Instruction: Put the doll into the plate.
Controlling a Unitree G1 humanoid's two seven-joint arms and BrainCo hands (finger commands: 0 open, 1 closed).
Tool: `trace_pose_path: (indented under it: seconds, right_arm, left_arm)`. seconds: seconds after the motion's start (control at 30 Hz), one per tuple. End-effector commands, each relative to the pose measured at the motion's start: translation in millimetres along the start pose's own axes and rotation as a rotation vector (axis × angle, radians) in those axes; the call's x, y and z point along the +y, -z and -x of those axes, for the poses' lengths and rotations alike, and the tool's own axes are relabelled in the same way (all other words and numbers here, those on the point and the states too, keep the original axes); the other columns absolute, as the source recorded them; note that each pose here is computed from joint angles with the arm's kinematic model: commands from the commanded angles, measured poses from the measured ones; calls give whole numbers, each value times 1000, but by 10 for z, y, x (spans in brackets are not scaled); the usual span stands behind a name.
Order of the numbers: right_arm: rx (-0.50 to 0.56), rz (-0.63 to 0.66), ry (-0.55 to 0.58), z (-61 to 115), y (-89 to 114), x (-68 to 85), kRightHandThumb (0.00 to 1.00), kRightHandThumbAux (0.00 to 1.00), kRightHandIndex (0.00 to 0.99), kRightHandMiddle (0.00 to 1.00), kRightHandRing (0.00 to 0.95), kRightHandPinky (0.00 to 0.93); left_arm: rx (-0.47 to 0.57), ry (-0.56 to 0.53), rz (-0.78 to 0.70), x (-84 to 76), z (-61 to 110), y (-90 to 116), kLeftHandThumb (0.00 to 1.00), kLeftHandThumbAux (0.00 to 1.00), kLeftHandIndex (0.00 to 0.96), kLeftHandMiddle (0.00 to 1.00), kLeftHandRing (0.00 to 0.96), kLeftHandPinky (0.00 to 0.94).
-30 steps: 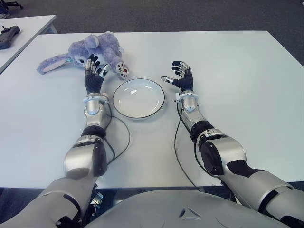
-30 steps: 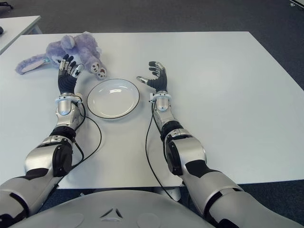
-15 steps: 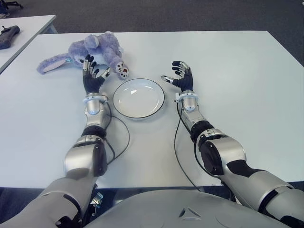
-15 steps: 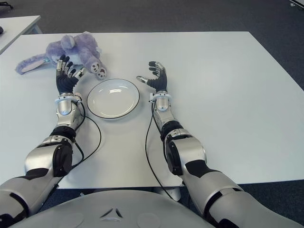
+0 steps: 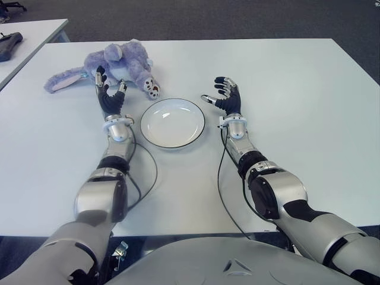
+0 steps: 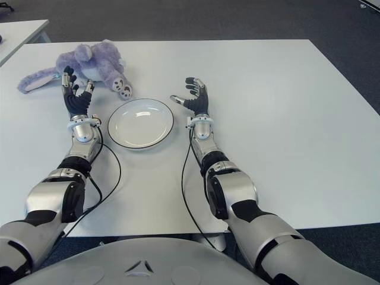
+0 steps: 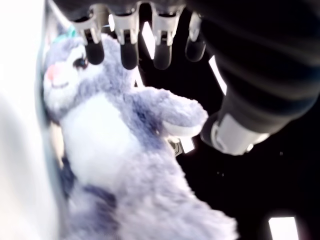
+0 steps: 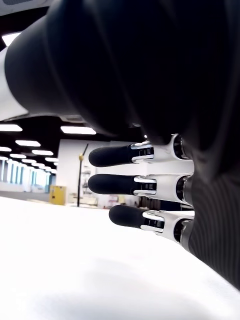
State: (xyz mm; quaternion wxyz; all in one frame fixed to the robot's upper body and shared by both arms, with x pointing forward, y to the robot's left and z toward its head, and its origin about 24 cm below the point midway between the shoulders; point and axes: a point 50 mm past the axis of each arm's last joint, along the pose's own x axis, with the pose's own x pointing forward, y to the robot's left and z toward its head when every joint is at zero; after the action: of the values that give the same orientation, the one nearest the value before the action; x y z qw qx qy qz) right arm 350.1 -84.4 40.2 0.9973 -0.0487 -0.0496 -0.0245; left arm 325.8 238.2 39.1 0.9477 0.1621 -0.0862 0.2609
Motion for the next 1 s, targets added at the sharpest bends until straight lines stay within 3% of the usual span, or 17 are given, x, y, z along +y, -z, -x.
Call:
trace_pose_path:
  seconds: [0.03,0.37,0.73,1.0]
  right_arm:
    - [372,9,-21,795,854,110,0,962,272,283,278,228]
    - [378,-4,-15,792,850,126,0,966,273,283,282,236]
    - [381,1,-14,799,850,145,0,960,281,292,294,242]
    - [384,-10,-19,801,849,155,0,954,276,289,285,220]
  left_arm:
    - [229,93,-347,307,622,744,446,612,46,109,99,101]
    - [104,147,-540,386,484,674,475,600,36,140,137,131]
    - [24,244,-723,587,372,664,441,617,16,131,140,125]
    - [-36,279,-828,639,324,642,415,617,0,101,123,152]
